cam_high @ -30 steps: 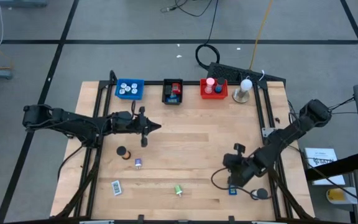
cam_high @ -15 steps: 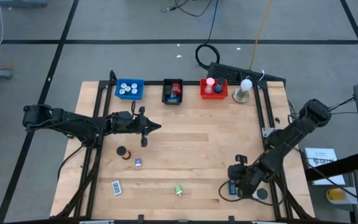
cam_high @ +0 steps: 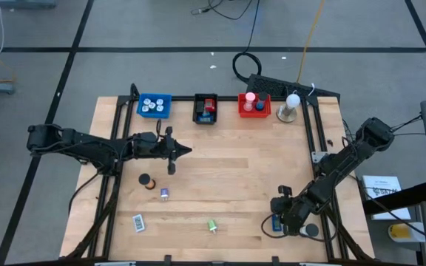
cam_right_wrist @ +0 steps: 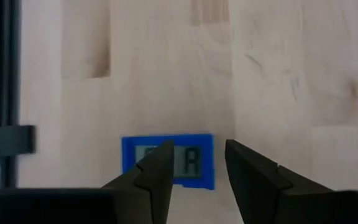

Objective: Pick & Place Office items
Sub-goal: Put the blue digital clock into the black bin

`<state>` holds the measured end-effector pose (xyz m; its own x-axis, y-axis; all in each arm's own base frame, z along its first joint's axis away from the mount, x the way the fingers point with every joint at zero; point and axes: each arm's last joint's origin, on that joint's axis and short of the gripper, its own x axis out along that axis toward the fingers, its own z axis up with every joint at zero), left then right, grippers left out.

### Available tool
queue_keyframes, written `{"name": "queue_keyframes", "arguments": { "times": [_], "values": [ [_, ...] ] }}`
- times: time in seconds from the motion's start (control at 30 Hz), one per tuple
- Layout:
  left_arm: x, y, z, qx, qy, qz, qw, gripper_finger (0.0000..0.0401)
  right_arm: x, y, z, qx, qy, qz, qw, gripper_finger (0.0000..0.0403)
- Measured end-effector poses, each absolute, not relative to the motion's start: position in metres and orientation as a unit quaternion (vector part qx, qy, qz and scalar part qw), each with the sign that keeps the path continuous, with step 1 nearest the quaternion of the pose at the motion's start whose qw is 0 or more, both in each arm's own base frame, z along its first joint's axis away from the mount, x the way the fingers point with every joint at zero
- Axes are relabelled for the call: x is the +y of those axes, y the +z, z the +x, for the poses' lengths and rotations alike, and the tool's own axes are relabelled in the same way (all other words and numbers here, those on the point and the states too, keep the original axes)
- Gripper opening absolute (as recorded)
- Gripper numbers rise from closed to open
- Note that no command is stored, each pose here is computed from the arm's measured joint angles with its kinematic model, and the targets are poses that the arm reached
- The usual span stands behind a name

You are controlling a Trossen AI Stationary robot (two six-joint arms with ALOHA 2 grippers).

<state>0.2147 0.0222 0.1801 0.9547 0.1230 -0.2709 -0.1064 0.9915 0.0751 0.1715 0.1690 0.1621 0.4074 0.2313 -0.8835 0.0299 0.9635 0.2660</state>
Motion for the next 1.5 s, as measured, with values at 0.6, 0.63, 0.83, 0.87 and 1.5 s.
{"name": "queue_keyframes", "arguments": {
  "times": [0.6,0.63,0.83,0.87,1.5],
  "values": [
    [0.022,0.18,0.215,0.138,0.058,0.03,0.988,0.0024,0.161,0.142,0.163,0.549,0.055,0.148,0.821,0.0084],
    [0.022,0.18,0.215,0.138,0.058,0.03,0.988,0.0024,0.162,0.143,0.164,0.548,0.056,0.148,0.821,0.0075],
    [0.022,0.18,0.215,0.138,0.058,0.03,0.988,0.0024,0.162,0.143,0.164,0.543,0.059,0.147,0.825,0.0009],
    [0.022,0.18,0.215,0.138,0.058,0.03,0.988,0.0024,0.162,0.143,0.165,0.541,0.054,0.149,0.826,0.0007],
    [0.022,0.18,0.215,0.139,0.058,0.03,0.988,0.0024,0.093,0.16,0.208,0.359,-0.215,0.182,0.89,0.0001]
  ]
}}
